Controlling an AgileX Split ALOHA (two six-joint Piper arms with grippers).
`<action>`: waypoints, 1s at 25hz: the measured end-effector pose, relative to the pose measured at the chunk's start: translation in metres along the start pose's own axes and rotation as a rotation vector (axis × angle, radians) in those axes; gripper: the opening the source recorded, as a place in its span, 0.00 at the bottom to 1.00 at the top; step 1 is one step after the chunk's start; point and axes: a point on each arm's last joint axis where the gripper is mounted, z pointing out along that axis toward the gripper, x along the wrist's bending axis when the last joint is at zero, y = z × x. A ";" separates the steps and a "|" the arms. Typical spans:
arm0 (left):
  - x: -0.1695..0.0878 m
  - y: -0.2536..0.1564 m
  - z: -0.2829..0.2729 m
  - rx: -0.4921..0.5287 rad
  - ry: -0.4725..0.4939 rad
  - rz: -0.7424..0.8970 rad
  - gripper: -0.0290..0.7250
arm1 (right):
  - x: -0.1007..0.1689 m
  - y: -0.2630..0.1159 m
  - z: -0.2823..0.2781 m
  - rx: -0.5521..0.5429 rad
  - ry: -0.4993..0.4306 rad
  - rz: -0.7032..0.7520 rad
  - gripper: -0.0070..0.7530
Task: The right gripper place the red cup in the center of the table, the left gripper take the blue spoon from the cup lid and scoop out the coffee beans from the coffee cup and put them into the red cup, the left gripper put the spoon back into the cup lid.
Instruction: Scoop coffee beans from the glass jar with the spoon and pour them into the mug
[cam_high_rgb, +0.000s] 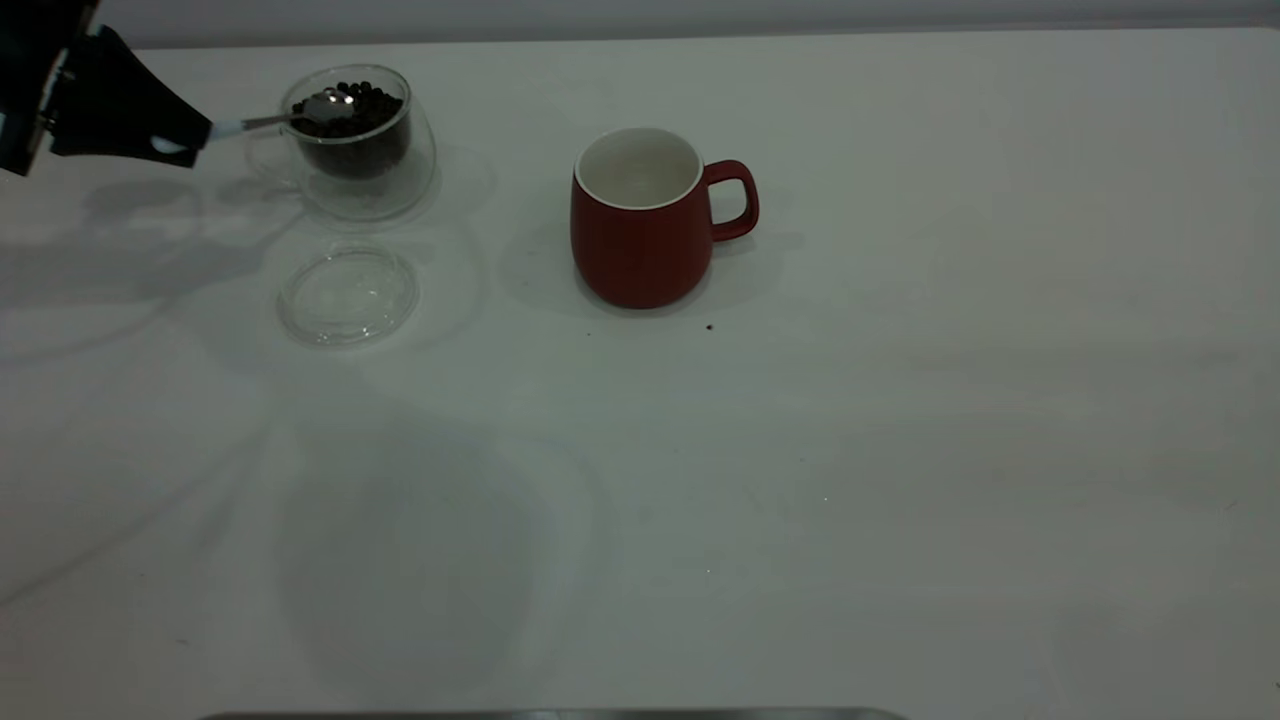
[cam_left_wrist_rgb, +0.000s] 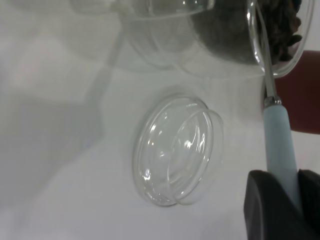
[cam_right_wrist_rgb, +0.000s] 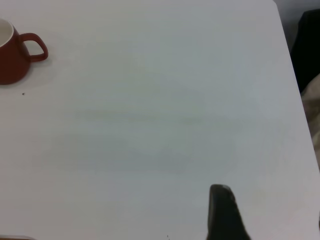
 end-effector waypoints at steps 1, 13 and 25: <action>-0.001 0.000 0.003 0.004 0.001 0.004 0.21 | 0.000 0.000 0.000 0.000 0.000 0.000 0.64; -0.007 -0.001 0.010 0.029 -0.006 0.017 0.21 | 0.000 0.000 0.000 0.000 0.000 0.000 0.64; -0.009 -0.004 0.010 0.063 -0.038 0.015 0.21 | 0.000 0.000 0.000 0.000 0.000 0.000 0.64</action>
